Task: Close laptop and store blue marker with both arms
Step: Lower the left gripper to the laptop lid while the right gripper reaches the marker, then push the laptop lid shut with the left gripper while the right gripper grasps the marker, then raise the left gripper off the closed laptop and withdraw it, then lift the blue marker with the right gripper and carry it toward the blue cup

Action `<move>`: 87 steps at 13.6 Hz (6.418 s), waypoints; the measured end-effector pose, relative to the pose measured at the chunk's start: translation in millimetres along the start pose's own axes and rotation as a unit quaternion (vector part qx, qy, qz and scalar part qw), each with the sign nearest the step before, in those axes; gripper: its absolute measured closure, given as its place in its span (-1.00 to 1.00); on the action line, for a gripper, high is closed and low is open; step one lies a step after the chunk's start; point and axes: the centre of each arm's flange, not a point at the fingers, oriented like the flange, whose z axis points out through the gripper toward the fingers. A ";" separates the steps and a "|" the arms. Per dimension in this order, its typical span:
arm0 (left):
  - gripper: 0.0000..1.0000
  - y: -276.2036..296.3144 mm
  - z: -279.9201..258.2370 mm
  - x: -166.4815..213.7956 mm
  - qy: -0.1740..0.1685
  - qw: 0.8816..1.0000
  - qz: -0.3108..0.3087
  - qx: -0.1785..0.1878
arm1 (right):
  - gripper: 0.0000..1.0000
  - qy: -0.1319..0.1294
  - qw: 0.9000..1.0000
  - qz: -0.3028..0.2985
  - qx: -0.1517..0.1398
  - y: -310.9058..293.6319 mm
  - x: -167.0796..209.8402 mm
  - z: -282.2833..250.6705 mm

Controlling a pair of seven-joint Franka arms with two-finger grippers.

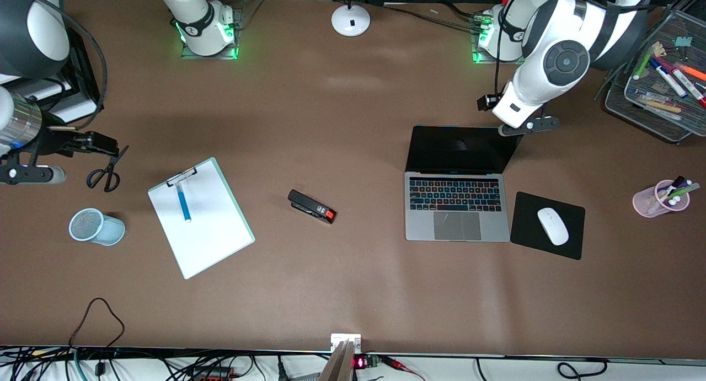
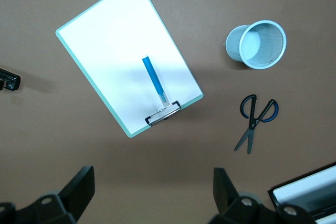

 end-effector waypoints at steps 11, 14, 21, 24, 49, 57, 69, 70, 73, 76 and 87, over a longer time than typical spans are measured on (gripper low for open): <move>-1.00 31.8 28.9 21.0 0.058 0.998 0.023 -0.030 | -1.00 -0.028 0.997 -0.067 0.038 -5.3 76.1 156.0; -1.00 37.2 21.0 33.3 0.071 0.997 0.030 -0.030 | -1.00 -0.036 0.994 -0.092 0.036 -12.3 86.1 191.1; -1.00 47.8 9.8 72.4 0.093 0.994 0.031 -0.050 | -1.00 -0.013 0.988 -0.152 0.021 -16.1 108.3 252.4; -1.00 48.8 14.4 90.0 0.114 0.991 0.026 -0.069 | -1.00 -0.013 0.987 -0.161 0.016 -26.4 111.9 271.1; -1.00 47.7 101.9 204.6 0.152 0.979 -0.010 -0.134 | 0.17 -0.004 0.971 -0.239 0.007 -34.8 100.2 316.6; -1.00 42.5 114.2 223.4 0.147 0.979 -0.021 -0.138 | 0.30 -0.003 0.971 -0.239 0.006 -36.1 100.2 317.3; -1.00 -60.9 -116.2 198.6 0.090 0.992 -0.029 -0.084 | 0.57 -0.001 0.970 -0.243 0.004 -41.6 100.5 324.8; -1.00 -65.3 -133.0 191.2 0.085 0.993 -0.029 -0.081 | 0.57 0.000 0.970 -0.243 0.004 -41.6 100.5 325.0; -1.00 -74.4 -165.3 173.2 0.069 0.994 -0.030 -0.073 | 0.65 0.000 0.970 -0.243 0.004 -41.4 100.6 325.0; -1.00 -81.2 -193.6 150.1 0.077 0.995 -0.021 -0.067 | 0.65 0.001 0.970 -0.243 0.003 -41.5 101.0 324.5; -1.00 -108.9 -255.2 49.6 0.124 0.992 0.027 -0.028 | 0.65 0.117 0.960 -0.253 0.019 -32.5 119.4 199.7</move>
